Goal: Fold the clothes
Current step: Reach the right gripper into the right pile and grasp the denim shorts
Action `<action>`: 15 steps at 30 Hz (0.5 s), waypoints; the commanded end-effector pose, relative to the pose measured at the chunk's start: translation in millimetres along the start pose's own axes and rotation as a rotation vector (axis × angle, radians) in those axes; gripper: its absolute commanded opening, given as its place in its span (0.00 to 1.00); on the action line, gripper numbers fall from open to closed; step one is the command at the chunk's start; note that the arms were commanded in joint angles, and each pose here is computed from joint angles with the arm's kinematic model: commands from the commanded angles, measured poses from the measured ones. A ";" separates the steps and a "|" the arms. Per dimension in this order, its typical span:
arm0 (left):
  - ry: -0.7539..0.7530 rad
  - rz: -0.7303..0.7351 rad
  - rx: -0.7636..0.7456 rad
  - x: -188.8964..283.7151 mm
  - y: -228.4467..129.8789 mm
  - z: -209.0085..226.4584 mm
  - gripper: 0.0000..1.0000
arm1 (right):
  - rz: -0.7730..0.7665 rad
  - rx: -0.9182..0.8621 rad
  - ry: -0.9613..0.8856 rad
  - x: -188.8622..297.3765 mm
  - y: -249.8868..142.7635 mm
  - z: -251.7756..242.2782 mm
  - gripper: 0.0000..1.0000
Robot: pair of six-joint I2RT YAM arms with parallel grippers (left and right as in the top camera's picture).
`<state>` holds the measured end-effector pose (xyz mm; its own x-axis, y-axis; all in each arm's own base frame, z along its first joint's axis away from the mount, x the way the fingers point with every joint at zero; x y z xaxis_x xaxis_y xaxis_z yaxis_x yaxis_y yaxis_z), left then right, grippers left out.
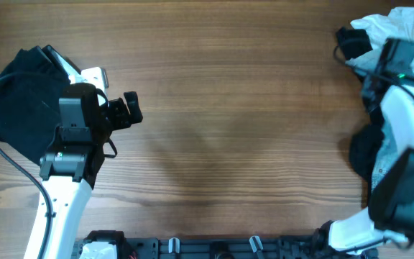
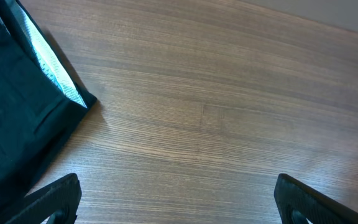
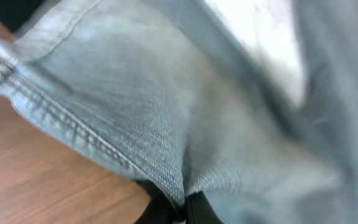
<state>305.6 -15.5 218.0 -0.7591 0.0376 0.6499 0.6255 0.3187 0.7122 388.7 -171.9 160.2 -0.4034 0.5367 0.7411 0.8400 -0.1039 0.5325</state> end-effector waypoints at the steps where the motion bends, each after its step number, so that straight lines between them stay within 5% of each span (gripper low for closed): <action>1: -0.020 -0.024 0.007 4.1 9.1 -4.1 1.00 | -0.257 -0.001 0.096 87.8 58.0 -27.5 0.04; 5: -0.021 -0.028 0.007 4.2 10.0 -4.4 1.00 | -0.324 0.022 0.229 129.7 57.3 -15.0 0.04; 9: -0.024 -0.034 0.007 4.2 11.1 -4.9 1.00 | -0.681 -0.012 0.750 253.2 93.2 46.4 0.11; 12: -0.029 -0.049 0.007 4.4 14.2 -6.1 1.00 | -0.751 -0.057 1.020 297.6 109.4 108.9 0.16; 13: -0.032 -0.056 0.007 4.2 15.7 -6.6 1.00 | -0.746 -0.049 1.072 301.4 111.4 132.5 0.20; 15: -0.038 -0.069 0.007 4.5 18.4 -7.7 1.00 | -0.729 0.027 1.117 293.5 109.9 186.4 0.47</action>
<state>311.1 -15.8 224.6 -0.7854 0.0390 0.6177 0.5954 0.3202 0.7368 410.8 82.2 393.5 -0.9044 -0.3859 0.1821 0.2170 -0.0483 0.9750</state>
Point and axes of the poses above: each gripper's point midway between its finger pads, its own x axis back along the fingers, its own z axis along the line the jaws close on, y = z × x, the point moved 4 cm from there along x, back along the fingers, and after that the axes turned 6 degrees about x, right-handed, at the moved point
